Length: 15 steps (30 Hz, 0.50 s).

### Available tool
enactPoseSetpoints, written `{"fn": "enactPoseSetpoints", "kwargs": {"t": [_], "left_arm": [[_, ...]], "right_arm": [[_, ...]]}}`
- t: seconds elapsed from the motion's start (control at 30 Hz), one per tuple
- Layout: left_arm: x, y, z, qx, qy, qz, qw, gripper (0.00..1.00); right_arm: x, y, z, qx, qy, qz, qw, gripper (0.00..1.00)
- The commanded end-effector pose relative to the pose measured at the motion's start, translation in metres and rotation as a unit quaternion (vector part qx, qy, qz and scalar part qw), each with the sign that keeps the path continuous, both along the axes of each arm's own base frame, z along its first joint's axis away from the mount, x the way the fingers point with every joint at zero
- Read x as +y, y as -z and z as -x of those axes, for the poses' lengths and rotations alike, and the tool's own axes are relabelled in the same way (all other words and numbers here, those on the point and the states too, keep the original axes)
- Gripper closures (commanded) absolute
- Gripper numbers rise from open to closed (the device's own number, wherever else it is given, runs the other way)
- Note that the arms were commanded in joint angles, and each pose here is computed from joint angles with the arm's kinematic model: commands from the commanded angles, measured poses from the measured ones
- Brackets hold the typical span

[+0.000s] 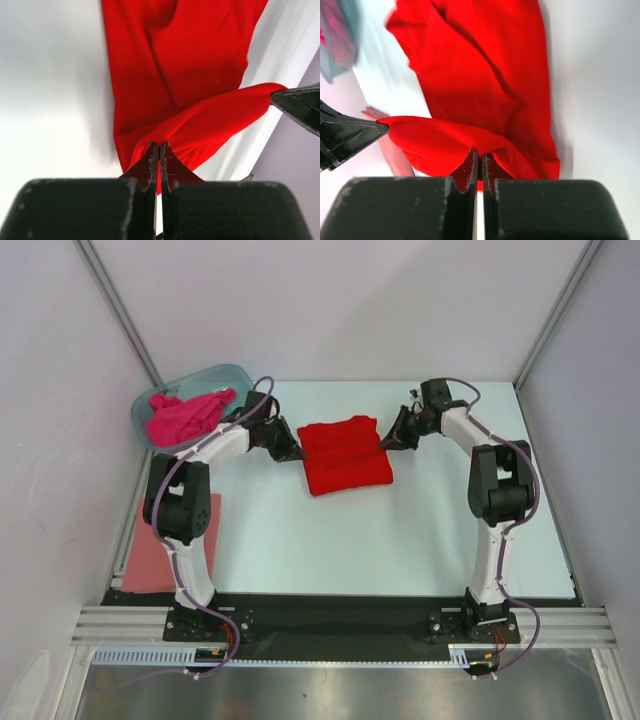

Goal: Fold and stack the t-shirts
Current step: Fold the tshirt

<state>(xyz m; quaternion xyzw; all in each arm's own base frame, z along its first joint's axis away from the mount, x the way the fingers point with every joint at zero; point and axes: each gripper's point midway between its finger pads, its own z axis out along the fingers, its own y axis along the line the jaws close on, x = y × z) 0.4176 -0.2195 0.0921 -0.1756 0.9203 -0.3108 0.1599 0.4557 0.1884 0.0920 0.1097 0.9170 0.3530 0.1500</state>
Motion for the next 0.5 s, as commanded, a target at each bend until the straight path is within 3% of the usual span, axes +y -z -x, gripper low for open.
{"fn": "enactPoseSetpoints", "kwargs": {"t": [0.0,0.47], "left_arm": [[0.013,-0.014,-0.035,-0.016,-0.027,0.009,0.999,1.0],[0.018,-0.017,-0.103,-0.048,-0.061,0.048,0.996,1.0]], "right_arm": [[0.004,-0.008,-0.023,-0.011,-0.009,-0.018,1.0,1.0],[0.017,-0.02,-0.094,-0.056,0.008,-0.07,0.996,1.0]]}}
